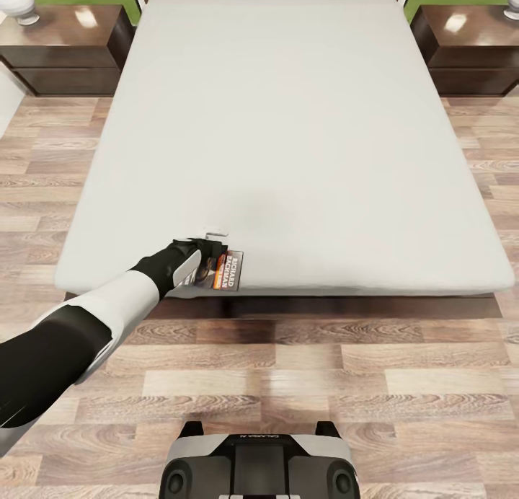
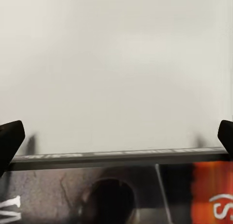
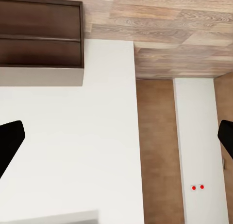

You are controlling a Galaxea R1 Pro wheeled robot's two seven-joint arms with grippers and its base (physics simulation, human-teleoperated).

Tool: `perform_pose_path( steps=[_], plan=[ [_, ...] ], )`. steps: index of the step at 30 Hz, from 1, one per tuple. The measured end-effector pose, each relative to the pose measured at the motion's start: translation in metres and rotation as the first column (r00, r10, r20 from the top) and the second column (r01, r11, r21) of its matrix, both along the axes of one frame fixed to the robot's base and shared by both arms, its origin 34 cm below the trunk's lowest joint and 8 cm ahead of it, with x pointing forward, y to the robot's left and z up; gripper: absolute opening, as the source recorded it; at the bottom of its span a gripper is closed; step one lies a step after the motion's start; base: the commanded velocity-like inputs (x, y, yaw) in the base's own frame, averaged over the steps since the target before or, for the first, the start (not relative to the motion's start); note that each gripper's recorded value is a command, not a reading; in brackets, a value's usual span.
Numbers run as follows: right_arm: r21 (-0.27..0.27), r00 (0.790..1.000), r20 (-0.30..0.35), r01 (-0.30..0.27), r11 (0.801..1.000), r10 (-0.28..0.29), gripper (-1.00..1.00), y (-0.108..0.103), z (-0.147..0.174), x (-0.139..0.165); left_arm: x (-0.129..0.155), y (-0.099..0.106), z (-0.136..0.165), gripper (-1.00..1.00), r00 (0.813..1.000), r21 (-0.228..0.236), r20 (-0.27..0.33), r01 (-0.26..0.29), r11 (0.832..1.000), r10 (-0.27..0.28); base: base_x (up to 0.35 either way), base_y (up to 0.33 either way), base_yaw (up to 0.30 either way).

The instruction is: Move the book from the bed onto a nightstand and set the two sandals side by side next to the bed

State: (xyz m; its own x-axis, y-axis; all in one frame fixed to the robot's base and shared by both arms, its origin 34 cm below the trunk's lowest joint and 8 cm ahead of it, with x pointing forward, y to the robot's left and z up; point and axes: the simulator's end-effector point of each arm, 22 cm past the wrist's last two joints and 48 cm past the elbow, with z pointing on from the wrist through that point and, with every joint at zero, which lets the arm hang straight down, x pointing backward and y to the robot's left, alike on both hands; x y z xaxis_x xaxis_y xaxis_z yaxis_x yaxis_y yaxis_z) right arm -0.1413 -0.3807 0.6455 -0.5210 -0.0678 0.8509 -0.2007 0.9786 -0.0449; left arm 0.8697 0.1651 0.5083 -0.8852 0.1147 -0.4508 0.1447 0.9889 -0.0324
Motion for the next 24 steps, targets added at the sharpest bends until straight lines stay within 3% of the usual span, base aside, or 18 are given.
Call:
perform_pose_path(
  steps=[24],
  plan=[
    [0.000, 1.000, -0.001, 0.000, 1.000, 0.000, 1.00, -0.0003, 0.0001, 0.0000, 0.0011, -0.0010, 0.0009, 1.00, 1.000, -0.002, 0.003, 0.001, 1.000, -0.001, -0.025, 0.000, 0.000]
  ],
)
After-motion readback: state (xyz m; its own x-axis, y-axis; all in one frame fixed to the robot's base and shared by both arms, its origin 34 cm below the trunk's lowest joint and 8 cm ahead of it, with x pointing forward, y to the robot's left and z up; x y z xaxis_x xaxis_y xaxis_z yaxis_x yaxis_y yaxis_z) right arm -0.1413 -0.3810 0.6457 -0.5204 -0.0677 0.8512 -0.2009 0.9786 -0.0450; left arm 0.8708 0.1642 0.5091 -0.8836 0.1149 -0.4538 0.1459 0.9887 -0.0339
